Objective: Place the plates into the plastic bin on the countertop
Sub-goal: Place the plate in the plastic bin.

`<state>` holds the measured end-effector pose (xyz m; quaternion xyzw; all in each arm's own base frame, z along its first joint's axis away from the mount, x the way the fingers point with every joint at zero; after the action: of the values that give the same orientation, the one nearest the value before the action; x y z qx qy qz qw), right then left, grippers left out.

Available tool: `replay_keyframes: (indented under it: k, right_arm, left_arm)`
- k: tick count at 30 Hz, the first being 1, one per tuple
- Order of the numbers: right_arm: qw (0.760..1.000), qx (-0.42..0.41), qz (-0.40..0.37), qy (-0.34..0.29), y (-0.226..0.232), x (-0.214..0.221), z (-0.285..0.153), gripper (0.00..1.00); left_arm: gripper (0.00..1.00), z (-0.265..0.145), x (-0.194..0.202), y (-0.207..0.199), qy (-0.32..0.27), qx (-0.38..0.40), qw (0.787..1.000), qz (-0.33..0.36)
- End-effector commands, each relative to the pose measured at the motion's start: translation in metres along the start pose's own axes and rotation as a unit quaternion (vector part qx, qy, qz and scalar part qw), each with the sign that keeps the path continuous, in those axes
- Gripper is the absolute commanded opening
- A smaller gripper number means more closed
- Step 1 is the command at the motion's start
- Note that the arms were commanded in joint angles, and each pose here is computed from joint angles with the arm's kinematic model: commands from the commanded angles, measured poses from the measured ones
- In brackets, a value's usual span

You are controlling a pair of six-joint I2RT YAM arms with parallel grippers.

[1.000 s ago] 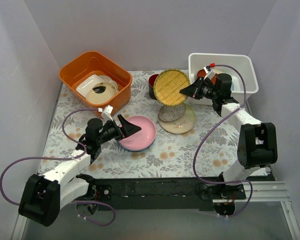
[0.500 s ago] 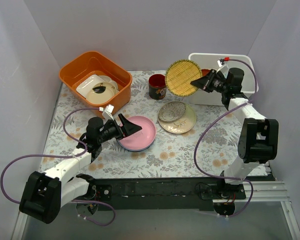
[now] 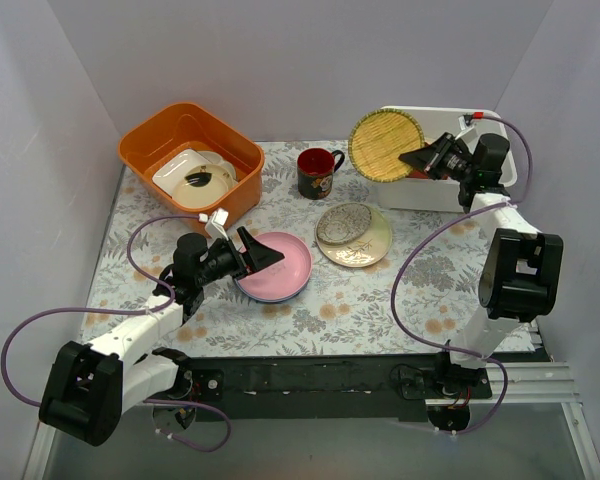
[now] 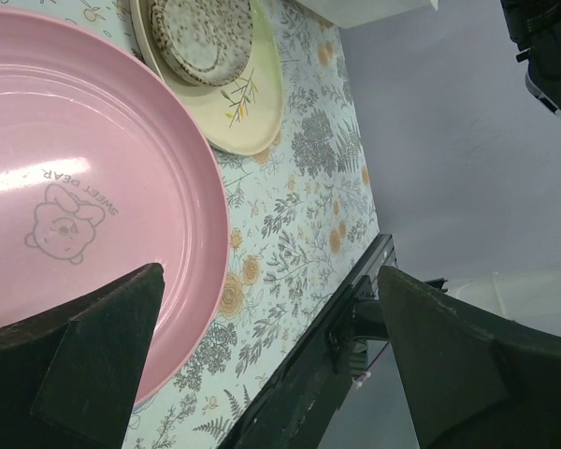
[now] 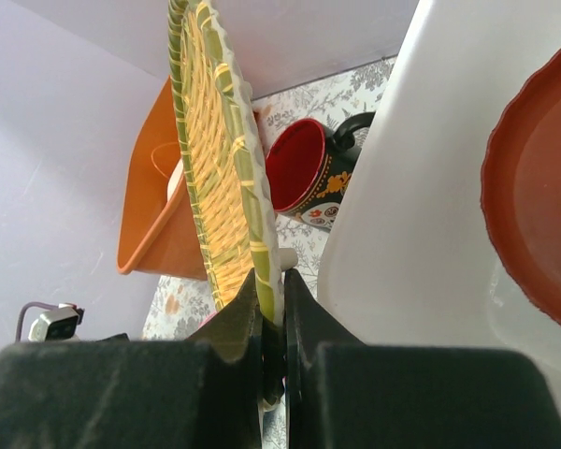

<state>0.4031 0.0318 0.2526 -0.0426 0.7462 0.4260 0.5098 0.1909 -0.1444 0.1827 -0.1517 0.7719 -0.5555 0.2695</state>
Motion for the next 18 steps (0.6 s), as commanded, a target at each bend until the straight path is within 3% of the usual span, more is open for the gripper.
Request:
replay_keyframes:
  k: [1, 18]
  right_arm:
    - [0.997, -0.033, -0.047, -0.048, 0.011, -0.039, -0.004, 0.01]
    - [0.997, -0.004, -0.033, -0.072, -0.017, -0.066, -0.018, 0.01]
  left_arm:
    - [0.98, 0.0, -0.003, -0.011, 0.002, 0.016, 1.0, 0.02]
    - [0.98, -0.005, -0.003, -0.012, -0.014, 0.007, 1.0, 0.025]
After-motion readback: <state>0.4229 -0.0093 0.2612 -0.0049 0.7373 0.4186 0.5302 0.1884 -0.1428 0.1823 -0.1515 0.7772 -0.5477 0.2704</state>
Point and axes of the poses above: each gripper's point midway between its finger pads, its own z axis out along the fingers, its own y axis along the line the jaws close on, x = y × z, the point moved 10 cm from there along -z, back along the fingers, and after that the axes turned 15 degrees about -z, right-handed, at the moved point
